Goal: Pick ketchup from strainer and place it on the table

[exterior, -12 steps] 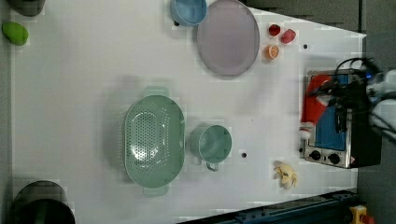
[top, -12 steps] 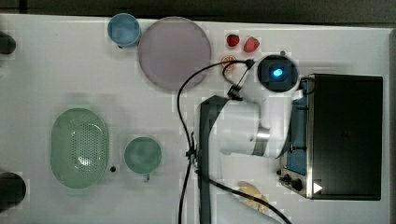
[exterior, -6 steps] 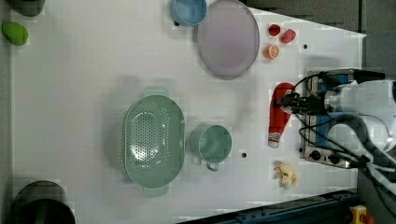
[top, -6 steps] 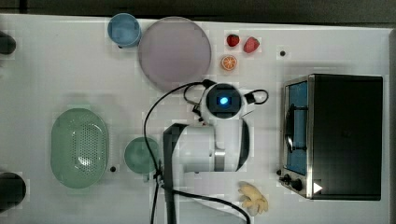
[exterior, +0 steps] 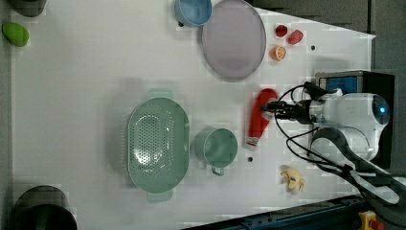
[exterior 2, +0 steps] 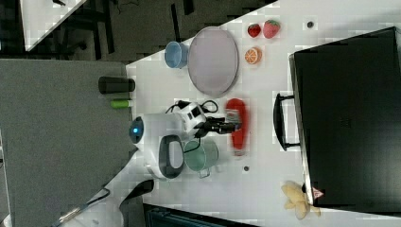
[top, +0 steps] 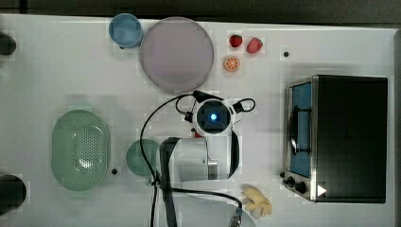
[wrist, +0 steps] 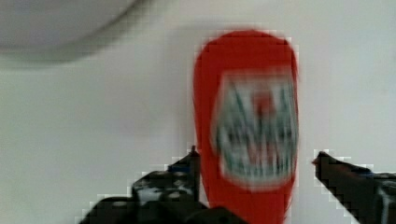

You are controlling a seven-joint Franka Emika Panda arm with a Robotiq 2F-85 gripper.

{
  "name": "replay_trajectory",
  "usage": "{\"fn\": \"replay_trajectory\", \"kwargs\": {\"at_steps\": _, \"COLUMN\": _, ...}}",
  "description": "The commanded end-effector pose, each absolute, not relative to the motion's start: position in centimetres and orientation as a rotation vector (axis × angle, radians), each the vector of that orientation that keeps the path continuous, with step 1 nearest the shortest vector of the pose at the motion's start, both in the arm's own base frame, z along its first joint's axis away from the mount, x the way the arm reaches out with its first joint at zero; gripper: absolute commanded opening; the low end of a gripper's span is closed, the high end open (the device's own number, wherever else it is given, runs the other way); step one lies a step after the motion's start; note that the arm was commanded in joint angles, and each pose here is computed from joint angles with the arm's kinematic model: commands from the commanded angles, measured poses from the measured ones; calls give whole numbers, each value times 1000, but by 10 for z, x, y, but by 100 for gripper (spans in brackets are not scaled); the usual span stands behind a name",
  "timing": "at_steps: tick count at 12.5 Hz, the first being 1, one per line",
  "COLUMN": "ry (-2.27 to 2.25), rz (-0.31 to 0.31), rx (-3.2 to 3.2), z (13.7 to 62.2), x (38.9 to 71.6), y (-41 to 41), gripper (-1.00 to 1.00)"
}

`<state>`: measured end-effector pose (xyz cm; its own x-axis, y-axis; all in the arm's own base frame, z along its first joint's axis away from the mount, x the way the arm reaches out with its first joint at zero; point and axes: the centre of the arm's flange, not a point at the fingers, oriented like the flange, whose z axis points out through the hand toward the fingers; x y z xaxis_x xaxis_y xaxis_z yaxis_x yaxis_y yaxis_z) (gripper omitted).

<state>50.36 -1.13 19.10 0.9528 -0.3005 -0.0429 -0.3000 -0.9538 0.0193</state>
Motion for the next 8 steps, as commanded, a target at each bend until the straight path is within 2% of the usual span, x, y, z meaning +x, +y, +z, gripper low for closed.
{"fn": "replay_trajectory", "kwargs": {"at_steps": 1, "ry": -454, "rz": 52, "rx": 3096, "z": 220, "x": 516, "y": -25, "gripper": 100}}
{"fn": "replay_trajectory", "kwargs": {"at_steps": 5, "ry": -508, "rz": 307, "rx": 3065, "z": 321, "x": 552, "y": -25, "gripper": 100}}
{"fn": "replay_trajectory", "kwargs": {"at_steps": 6, "ry": -565, "rz": 333, "rx": 3049, "z": 351, "x": 561, "y": -25, "gripper": 100}}
{"fn": "replay_trajectory", "kwargs": {"at_steps": 7, "ry": -626, "rz": 327, "rx": 3030, "z": 378, "x": 568, "y": -25, "gripper": 100}}
{"fn": "replay_trajectory", "kwargs": {"at_steps": 8, "ry": -693, "rz": 294, "rx": 3009, "z": 403, "x": 574, "y": -26, "gripper": 100}}
